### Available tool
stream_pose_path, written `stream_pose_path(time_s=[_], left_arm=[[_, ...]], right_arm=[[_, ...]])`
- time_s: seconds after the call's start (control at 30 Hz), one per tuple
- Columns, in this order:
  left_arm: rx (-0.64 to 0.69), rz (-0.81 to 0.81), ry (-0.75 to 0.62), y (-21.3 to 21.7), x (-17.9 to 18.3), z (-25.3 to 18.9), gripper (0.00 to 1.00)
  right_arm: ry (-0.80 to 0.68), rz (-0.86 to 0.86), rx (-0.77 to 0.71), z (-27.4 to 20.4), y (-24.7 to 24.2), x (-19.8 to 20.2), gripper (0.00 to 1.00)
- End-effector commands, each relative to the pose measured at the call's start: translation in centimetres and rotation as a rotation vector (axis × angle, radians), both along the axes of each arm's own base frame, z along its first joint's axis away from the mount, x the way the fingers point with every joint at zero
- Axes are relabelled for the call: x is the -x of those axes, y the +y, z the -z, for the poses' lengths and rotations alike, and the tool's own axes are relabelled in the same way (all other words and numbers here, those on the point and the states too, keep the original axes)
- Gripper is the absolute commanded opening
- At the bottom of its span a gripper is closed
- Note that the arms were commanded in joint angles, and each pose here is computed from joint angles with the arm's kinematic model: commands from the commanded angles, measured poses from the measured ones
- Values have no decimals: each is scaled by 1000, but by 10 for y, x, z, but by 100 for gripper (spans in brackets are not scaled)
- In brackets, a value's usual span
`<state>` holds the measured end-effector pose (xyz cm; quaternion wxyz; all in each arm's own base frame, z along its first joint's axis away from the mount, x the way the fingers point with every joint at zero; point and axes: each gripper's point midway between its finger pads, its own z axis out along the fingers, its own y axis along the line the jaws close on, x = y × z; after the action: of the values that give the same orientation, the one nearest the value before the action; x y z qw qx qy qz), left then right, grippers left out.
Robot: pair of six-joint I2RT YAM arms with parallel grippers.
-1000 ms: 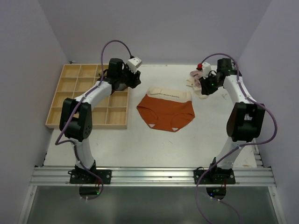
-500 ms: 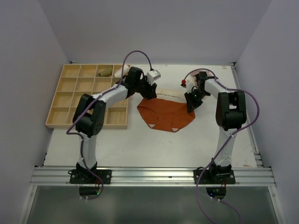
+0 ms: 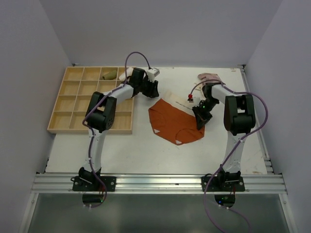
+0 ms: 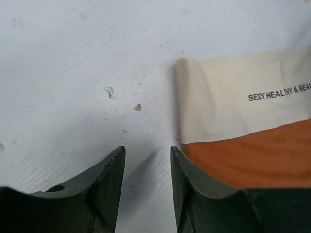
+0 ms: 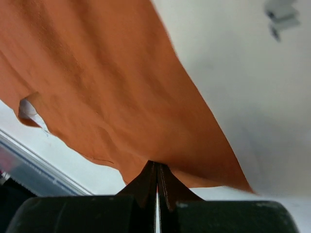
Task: Roll the underwear
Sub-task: Flatten the underwear
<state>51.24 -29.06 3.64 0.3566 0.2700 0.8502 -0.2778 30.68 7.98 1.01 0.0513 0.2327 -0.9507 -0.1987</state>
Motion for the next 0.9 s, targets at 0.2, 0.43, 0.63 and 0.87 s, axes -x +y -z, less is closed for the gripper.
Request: stream_pose_path(time_s=[0.2,0.43,0.63,0.87], left_arm=[[170,104,-252,-7,-7,-94,51],[94,311,-215,-13,59,-101,48],[5,312,-55,-24,91,-60,42],[-66,261,75,-23,85,-13,41]], right_arm=[[32,-84,-93,-30,7,30,7],[-283,65,-296,-114,18,-34,15],[-292,80,-59,-67,-22,-66,3],[-224,98,59,-5,-40,-77,0]])
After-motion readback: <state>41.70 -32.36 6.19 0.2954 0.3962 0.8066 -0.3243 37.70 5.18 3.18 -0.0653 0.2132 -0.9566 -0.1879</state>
